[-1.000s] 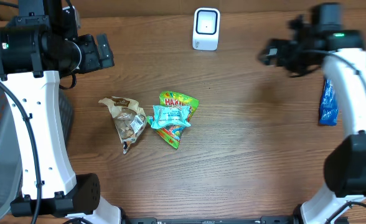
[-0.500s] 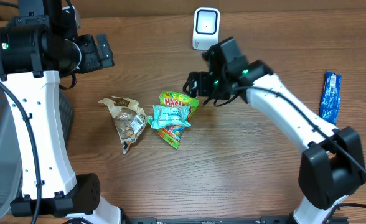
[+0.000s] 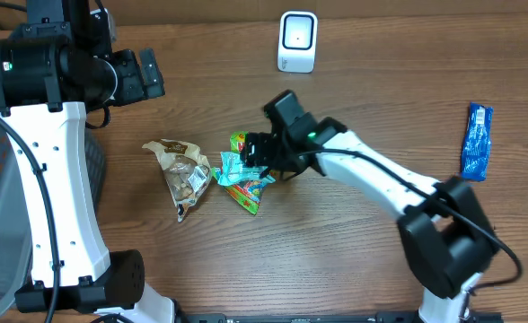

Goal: Scan the item barcode
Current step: 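Move the right gripper to the wipes pack and grasp it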

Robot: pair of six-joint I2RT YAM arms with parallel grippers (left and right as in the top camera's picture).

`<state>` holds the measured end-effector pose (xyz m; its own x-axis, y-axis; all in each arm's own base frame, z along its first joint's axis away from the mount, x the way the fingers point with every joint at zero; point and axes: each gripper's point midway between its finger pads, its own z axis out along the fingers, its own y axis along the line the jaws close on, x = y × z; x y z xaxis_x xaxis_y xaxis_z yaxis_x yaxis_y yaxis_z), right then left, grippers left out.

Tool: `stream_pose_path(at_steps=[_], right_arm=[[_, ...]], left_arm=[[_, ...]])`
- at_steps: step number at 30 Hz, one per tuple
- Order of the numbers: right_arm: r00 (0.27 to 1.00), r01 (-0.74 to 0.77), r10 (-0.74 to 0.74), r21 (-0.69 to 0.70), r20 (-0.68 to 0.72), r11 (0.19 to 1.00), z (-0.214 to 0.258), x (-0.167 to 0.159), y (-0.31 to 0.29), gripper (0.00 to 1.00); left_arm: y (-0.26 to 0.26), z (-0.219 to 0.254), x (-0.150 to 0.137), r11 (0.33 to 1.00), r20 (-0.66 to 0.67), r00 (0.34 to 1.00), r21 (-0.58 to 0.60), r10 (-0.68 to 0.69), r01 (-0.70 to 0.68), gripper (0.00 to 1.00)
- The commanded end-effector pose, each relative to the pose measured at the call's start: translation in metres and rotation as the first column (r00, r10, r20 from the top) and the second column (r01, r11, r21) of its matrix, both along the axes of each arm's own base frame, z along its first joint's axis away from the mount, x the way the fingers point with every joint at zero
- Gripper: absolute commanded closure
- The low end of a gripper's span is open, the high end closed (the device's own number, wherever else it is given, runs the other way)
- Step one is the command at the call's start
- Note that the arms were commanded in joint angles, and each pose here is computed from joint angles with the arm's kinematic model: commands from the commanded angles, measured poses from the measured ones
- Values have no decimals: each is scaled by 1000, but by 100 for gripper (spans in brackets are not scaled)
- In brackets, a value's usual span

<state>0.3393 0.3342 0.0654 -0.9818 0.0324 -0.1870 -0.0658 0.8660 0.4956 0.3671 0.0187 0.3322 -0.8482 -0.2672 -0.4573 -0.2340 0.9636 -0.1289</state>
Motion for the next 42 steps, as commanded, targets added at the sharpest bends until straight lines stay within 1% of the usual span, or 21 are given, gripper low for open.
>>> stream_pose_path(at_steps=[1,2,4,6,9,11,14,20,24,26,29,31,37,40,42], right_arm=[[996,58,-61,-36,-67,998,-27,-6,1,15],[996,60,-62,-36,-67,998,-28,-6,1,18],[996,61,-63,-36,-67,997,-27,-6,1,28],[996,61,-63,-37,-68,997,-27,-6,1,42],[996,59,-62,-34,-69,998,-25,-7,1,58],[997,51,-53,-33,-61,998,-20,-6,1,67],[999,29,-29,-26,-36,999,-8,-7,0,75],[1000,-4,4,-21,8,1000,21,-12,-6,76],[1000,-9,9,-15,10,1000,29,-15,-7,76],[1000,-11,11,-14,3,1000,28,-16,-7,75],[1000,-11,11,-18,-2,1000,26,-17,-7,67],[1000,-11,11,-23,-8,1000,23,-17,-7,65],[997,8,-13,-64,-74,998,-1,-22,-11,65],[996,7,-14,-76,-88,997,-4,-25,-13,69],[996,7,-14,-79,-92,997,-4,-26,-14,69]], left_arm=[[-3,6,-3,1000,17,1000,-16,6,-6,0],[-3,6,-3,1000,17,1000,-16,6,-6,0],[-3,6,-3,1000,17,1000,-16,6,-6,0],[-3,6,-3,1000,17,1000,-16,6,-6,0],[-3,6,-3,1000,17,1000,-16,6,-6,0],[-3,6,-3,1000,17,1000,-16,6,-6,0],[-3,6,-3,1000,17,1000,-16,6,-6,0],[-3,6,-3,1000,17,1000,-16,6,-6,0],[-3,6,-3,1000,17,1000,-16,6,-6,0],[-3,6,-3,1000,17,1000,-16,6,-6,0],[-3,6,-3,1000,17,1000,-16,6,-6,0],[-3,6,-3,1000,17,1000,-16,6,-6,0],[-3,6,-3,1000,17,1000,-16,6,-6,0],[-3,6,-3,1000,18,1000,-16,6,-6,0],[-3,6,-3,1000,17,1000,-16,6,-6,0]])
